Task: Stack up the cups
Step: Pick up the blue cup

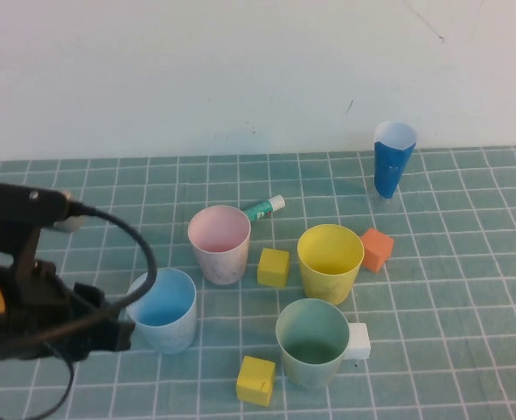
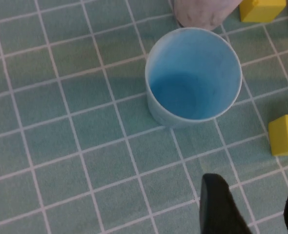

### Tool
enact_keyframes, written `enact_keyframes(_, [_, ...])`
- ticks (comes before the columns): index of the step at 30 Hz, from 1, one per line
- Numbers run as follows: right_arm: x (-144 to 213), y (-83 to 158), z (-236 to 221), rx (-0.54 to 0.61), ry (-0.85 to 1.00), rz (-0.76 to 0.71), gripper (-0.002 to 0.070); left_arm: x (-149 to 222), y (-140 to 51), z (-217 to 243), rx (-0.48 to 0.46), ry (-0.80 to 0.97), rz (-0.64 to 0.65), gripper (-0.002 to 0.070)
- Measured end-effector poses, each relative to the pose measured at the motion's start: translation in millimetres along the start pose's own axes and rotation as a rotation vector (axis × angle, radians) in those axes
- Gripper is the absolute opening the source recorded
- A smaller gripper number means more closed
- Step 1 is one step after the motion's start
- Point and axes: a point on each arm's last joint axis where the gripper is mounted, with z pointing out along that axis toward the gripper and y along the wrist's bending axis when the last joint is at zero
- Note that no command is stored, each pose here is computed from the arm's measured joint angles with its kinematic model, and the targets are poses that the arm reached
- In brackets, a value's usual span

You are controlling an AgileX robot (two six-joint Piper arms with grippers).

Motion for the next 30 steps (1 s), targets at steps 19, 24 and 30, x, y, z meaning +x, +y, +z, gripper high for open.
enact_keyframes(19, [0.0,0.0,0.0,0.0,0.0,0.0,-0.0001,-82.4,-12.4,62.8,-0.143,0.356,0.117,0.0265])
enact_keyframes(24, [0.0,0.0,0.0,0.0,0.0,0.0,-0.0001,-80.7,-10.4,78.2,-0.155,0.395,0.12,0.0265])
enact_keyframes(30, [0.0,0.0,0.0,0.0,0.0,0.0,-0.0001,-85.3,11.2,81.0,-0.134,0.388,0.022,0.0274])
